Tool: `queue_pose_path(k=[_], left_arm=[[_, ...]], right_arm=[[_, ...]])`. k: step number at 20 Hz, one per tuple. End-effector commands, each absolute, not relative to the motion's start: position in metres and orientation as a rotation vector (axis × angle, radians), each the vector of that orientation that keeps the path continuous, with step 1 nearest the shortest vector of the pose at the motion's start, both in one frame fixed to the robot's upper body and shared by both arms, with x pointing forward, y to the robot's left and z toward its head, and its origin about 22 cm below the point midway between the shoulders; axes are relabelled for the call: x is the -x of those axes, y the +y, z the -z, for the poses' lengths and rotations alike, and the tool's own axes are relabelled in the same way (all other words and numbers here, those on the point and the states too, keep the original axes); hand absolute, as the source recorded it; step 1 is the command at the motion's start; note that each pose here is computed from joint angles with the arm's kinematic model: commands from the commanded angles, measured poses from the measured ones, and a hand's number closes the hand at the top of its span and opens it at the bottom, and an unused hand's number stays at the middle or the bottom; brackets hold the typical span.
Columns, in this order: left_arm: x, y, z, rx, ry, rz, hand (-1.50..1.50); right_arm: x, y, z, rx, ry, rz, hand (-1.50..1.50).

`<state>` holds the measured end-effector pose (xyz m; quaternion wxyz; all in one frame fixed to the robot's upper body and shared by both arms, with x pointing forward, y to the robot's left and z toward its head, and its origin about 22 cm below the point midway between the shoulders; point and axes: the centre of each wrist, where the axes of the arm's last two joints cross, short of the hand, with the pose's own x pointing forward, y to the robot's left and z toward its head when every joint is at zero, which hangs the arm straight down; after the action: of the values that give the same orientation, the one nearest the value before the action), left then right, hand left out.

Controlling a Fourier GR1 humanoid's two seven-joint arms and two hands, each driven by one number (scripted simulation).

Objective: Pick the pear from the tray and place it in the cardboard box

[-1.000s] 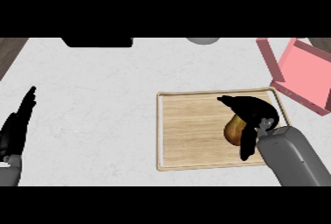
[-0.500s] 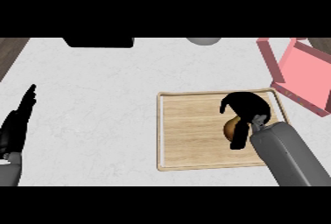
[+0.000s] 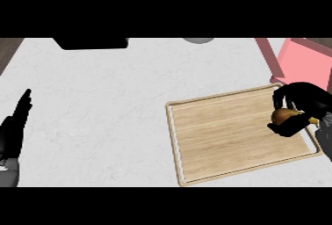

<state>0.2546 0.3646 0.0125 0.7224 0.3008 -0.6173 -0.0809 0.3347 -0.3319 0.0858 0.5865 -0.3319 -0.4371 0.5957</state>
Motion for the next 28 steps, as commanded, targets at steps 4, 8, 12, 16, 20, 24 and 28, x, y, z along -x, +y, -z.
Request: queue_pose_path(k=[4, 8, 12, 16, 20, 24, 28], left_arm=[[-0.253, 0.371, -0.017, -0.676, -1.377, 0.154, 0.0], [-0.251, 0.371, -0.018, -0.681, -1.38, 0.185, 0.0], [-0.252, 0.36, -0.011, -0.643, -1.381, 0.19, 0.0], [-0.256, 0.359, -0.013, -0.633, -1.39, 0.21, 0.0], [-0.263, 0.341, -0.013, -0.597, -1.412, 0.25, 0.0], [-0.274, 0.34, -0.017, -0.609, -1.413, 0.243, 0.0], [-0.276, 0.34, -0.023, -0.592, -1.423, 0.262, 0.0]], right_arm=[[-0.309, -0.465, -0.156, 0.879, -1.237, -1.253, 1.5], [-0.283, -0.521, -0.188, 1.009, -1.338, -1.203, 1.5], [-0.266, -0.554, -0.201, 1.064, -1.546, -1.079, 1.5], [-0.252, -0.575, -0.215, 1.046, -1.749, -1.083, 1.5], [-0.245, -0.589, -0.206, 0.999, -1.811, -1.071, 1.5], [-0.251, -0.591, -0.225, 0.874, -1.858, -1.031, 1.5], [-0.273, -0.58, -0.23, 0.773, -1.851, -0.949, 1.5]])
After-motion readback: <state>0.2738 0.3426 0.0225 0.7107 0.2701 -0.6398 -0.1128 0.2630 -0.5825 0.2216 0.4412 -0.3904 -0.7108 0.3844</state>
